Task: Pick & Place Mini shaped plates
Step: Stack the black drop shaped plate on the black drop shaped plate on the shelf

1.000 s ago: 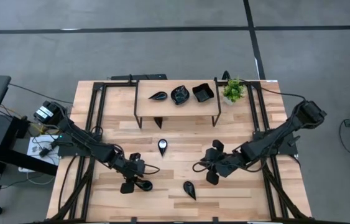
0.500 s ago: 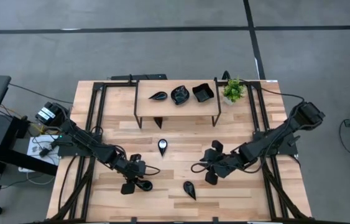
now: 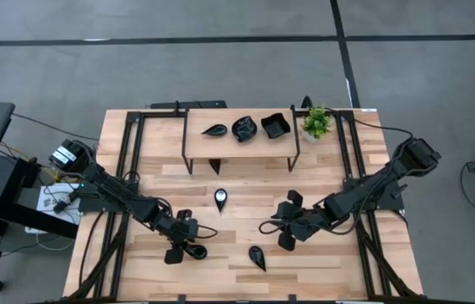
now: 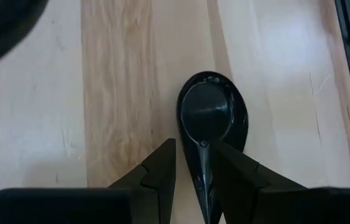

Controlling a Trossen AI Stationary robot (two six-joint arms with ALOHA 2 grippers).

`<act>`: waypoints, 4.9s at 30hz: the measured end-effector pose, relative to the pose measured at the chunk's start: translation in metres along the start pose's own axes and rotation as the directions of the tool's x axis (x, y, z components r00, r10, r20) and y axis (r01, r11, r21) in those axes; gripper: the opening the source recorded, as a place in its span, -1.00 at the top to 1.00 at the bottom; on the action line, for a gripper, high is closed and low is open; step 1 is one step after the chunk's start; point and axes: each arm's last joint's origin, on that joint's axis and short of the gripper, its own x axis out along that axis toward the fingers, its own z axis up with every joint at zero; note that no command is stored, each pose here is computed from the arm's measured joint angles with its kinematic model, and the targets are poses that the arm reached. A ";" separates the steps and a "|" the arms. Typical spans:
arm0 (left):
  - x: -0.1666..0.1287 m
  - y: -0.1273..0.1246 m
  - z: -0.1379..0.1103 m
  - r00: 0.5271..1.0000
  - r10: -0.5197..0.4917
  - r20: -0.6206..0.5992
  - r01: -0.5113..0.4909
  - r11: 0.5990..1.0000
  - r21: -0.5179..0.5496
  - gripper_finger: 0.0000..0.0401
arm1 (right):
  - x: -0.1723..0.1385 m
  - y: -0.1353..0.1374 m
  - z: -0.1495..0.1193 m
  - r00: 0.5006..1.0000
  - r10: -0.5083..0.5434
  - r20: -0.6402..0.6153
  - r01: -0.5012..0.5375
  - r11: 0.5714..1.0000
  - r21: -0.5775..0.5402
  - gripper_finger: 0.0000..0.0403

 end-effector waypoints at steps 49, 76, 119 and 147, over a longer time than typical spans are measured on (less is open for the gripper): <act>0.007 0.005 0.002 0.999 -0.038 -0.015 0.038 0.999 0.030 0.70 | 0.000 0.000 0.000 1.000 0.003 -0.003 -0.003 1.000 0.000 0.62; 0.007 0.005 0.004 0.999 -0.044 -0.001 0.044 0.998 0.038 0.69 | 0.000 0.000 0.000 1.000 0.005 -0.004 -0.005 1.000 0.001 0.62; 0.014 0.010 0.003 0.997 -0.079 -0.019 0.080 0.993 0.088 0.37 | 0.000 0.000 -0.001 1.000 0.003 -0.007 -0.003 1.000 -0.001 0.62; 0.014 0.011 0.005 0.996 -0.085 -0.002 0.085 0.992 0.096 0.95 | 0.000 0.000 -0.001 1.000 0.003 -0.007 -0.003 1.000 -0.001 0.62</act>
